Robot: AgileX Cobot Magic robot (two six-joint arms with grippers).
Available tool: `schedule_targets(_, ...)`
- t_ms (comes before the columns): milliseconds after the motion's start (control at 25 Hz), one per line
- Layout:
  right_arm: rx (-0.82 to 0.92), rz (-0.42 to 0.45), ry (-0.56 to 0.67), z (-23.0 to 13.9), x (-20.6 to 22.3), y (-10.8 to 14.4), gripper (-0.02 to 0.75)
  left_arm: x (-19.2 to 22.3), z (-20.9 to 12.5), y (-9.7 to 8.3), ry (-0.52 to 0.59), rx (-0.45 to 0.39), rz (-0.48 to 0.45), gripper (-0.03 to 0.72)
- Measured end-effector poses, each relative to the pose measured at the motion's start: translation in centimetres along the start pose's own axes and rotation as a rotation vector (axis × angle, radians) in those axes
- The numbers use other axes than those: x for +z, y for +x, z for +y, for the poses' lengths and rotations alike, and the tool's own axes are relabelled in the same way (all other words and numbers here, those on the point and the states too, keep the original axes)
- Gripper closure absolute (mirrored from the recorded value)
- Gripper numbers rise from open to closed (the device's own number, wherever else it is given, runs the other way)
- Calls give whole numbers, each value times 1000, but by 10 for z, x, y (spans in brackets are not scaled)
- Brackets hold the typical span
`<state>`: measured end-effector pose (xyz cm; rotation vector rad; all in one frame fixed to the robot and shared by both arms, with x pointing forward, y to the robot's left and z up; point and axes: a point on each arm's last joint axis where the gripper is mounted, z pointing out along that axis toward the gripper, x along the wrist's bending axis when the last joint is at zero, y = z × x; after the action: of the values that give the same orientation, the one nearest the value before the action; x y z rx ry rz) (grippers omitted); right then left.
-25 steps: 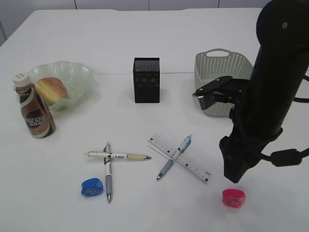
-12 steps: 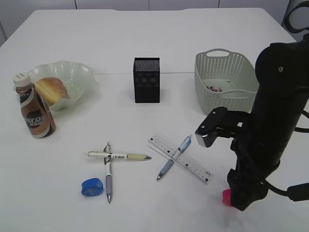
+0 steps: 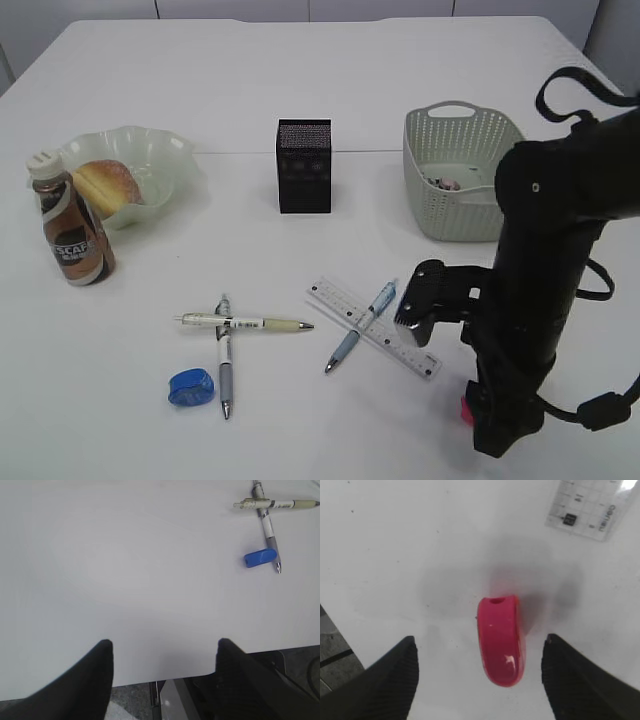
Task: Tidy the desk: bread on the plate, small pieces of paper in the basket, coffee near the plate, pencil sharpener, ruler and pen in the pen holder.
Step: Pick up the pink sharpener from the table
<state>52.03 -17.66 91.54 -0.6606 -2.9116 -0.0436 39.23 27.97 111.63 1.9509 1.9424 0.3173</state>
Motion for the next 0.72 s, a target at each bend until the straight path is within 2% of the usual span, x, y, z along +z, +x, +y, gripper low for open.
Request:
schedule_targets(120,-25,9,10,1,7,-2,177,0,0,0,0,0,0,219)
schedule_targets(720,-45,-63,-33,5,8,-9,177,0,0,0,2,0,0,221)
